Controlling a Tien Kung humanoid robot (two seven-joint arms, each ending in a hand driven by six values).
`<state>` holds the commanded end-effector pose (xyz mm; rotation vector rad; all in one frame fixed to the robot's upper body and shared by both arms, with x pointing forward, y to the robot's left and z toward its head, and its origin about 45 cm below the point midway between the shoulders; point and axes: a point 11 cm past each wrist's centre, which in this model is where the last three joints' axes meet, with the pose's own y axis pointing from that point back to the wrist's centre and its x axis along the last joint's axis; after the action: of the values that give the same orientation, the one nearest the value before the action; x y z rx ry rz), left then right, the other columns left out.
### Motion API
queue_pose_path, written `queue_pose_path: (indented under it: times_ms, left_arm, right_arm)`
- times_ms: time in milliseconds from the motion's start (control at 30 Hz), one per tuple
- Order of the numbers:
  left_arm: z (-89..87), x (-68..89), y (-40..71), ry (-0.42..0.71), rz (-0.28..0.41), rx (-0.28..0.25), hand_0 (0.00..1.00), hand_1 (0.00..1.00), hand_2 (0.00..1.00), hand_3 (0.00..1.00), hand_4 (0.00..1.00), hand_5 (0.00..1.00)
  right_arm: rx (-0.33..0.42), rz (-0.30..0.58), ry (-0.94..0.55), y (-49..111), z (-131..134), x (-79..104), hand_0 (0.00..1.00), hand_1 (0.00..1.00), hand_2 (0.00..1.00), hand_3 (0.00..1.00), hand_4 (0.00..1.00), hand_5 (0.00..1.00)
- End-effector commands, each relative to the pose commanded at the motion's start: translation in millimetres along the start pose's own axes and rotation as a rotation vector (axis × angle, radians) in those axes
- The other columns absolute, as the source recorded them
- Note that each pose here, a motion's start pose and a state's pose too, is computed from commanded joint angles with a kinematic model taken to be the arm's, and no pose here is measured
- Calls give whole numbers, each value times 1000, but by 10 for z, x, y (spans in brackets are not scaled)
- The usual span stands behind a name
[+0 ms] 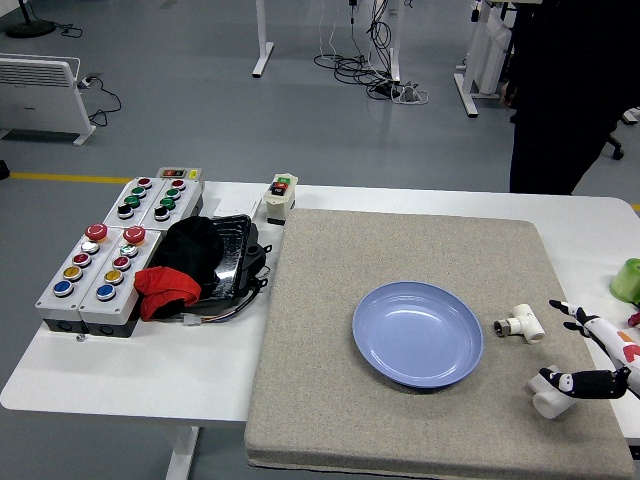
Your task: Pick pipe place plate twice
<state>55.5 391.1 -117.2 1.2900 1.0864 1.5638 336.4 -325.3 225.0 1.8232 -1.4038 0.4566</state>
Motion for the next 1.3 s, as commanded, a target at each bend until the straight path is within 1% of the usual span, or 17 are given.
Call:
queue_pose_path:
  times_ms: [233,267,300,433,467,633,667,833,867,1033,1067,1133,1233,1267,1300]
  left_arm:
    - [0,-4,0,1,0,1,621,581,510,584,272,998]
    - [0,-5,0,0,-1,1,620,581,510,585,273,998]
    - [1,-6,0,1,-1,1,620,581,510,585,273,998]
    - [0,-12,1,1,-2,2,620,581,510,585,273,998]
    - [2,-13,1,1,-2,2,620,581,510,586,273,998]
    - [8,-12,1,0,-2,1,620,581,510,586,273,998]
    - [8,-12,1,0,-2,1,621,581,510,587,273,998]
    - [12,-13,2,-1,-2,1,621,581,510,587,273,998]
    - [14,-13,2,-2,-2,1,621,581,510,587,271,998]
    - [17,-15,2,-1,-2,0,621,581,510,587,271,998]
    - [17,-15,2,-1,-2,0,622,582,510,587,269,998]
    - [13,-17,2,-1,-3,1,622,582,510,587,269,998]
    - [1,-21,1,1,-3,3,622,582,510,587,269,998]
    - [0,-21,1,1,-3,3,622,583,511,587,269,998]
    - [-1,-21,1,0,-3,3,622,583,511,587,269,998]
  right_arm:
    - [-52,-64,31,-31,99,-135,998,956,998,998,798,314]
    - [-56,-70,34,-34,107,-147,998,943,998,998,820,308]
    - [-63,-80,35,-47,122,-168,998,943,998,998,820,308]
    - [-82,-91,52,-80,169,-194,998,943,998,998,820,308]
    - [-85,-93,59,-84,179,-195,933,900,972,944,811,305]
    - [-92,-103,76,-99,216,-206,933,900,972,944,811,305]
    - [-92,-102,77,-101,219,-206,695,692,731,819,763,267]
    - [-67,-100,89,-130,203,-209,695,692,731,819,763,267]
    - [-61,-101,92,-136,197,-211,567,572,602,757,703,238]
    - [-58,-96,105,-150,201,-205,567,572,602,757,703,238]
    - [-60,-95,105,-151,207,-200,421,483,535,725,654,227]
    - [-59,-90,103,-154,214,-190,421,483,535,725,654,227]
    - [-32,-67,88,-157,184,-166,421,483,535,725,654,227]
    - [-27,-62,84,-158,177,-160,332,435,505,701,639,223]
    - [-20,-56,80,-159,167,-153,332,435,505,701,639,223]
